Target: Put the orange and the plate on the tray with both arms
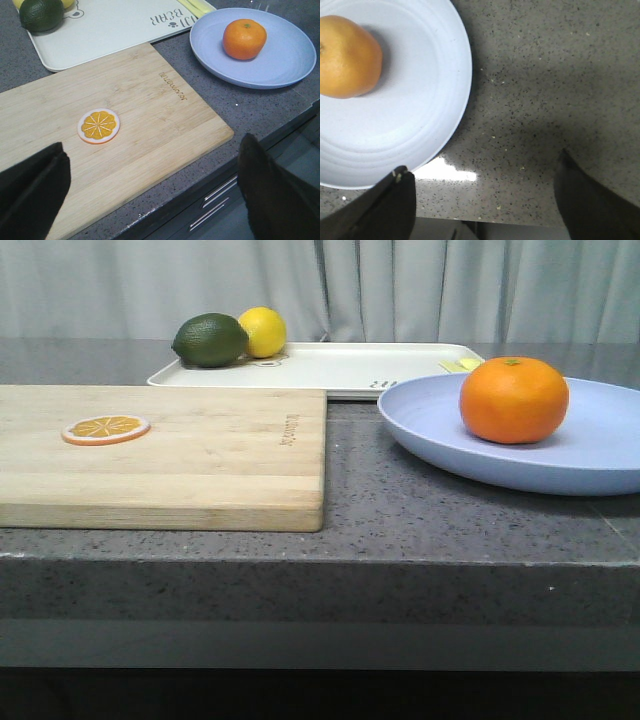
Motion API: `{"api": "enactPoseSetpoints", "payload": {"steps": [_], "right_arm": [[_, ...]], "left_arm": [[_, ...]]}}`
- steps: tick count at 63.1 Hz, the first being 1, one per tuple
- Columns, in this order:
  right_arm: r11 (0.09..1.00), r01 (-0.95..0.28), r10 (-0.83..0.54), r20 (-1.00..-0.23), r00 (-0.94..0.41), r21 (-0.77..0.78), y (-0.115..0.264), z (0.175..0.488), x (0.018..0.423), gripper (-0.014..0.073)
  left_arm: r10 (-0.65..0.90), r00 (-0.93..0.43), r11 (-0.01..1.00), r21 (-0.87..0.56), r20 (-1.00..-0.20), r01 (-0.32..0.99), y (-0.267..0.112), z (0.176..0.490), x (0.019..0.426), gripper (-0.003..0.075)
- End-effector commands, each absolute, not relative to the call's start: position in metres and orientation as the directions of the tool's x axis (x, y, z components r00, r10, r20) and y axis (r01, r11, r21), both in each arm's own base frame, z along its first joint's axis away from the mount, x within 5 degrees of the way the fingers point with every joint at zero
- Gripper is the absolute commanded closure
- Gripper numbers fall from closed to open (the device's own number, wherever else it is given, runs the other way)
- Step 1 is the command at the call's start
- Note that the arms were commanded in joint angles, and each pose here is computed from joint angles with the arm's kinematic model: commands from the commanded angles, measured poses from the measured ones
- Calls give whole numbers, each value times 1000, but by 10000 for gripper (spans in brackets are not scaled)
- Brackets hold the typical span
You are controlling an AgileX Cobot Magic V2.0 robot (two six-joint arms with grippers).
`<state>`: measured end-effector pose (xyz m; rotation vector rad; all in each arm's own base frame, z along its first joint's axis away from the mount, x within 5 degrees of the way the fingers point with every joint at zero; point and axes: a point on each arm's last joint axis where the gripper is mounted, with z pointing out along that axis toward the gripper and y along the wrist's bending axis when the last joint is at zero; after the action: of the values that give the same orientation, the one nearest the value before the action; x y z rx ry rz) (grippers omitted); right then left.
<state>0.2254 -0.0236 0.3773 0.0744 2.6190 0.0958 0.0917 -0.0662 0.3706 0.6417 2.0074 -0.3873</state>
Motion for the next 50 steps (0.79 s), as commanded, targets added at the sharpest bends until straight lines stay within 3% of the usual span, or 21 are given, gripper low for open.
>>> {"api": "enactPoseSetpoints", "payload": {"steps": [1, 13, 33, 50], "right_arm": [[978, 16, 120, -497, -860, 208, -35, 382, 236, 13], [890, 26, 232, -404, -885, 456, -53, 358, 256, 13], [852, 118, 310, -310, -899, 511, -54, 303, 263, 13], [784, 152, 409, -318, -855, 602, -48, 279, 264, 15]], "left_arm": [[221, -342, 812, -22, -913, 583, -68, 384, 93, 62], [221, -342, 812, -22, -913, 583, -68, 384, 93, 62], [221, -342, 812, -22, -913, 583, -68, 384, 94, 62], [219, -339, 812, -22, -915, 583, -68, 384, 94, 62]]}}
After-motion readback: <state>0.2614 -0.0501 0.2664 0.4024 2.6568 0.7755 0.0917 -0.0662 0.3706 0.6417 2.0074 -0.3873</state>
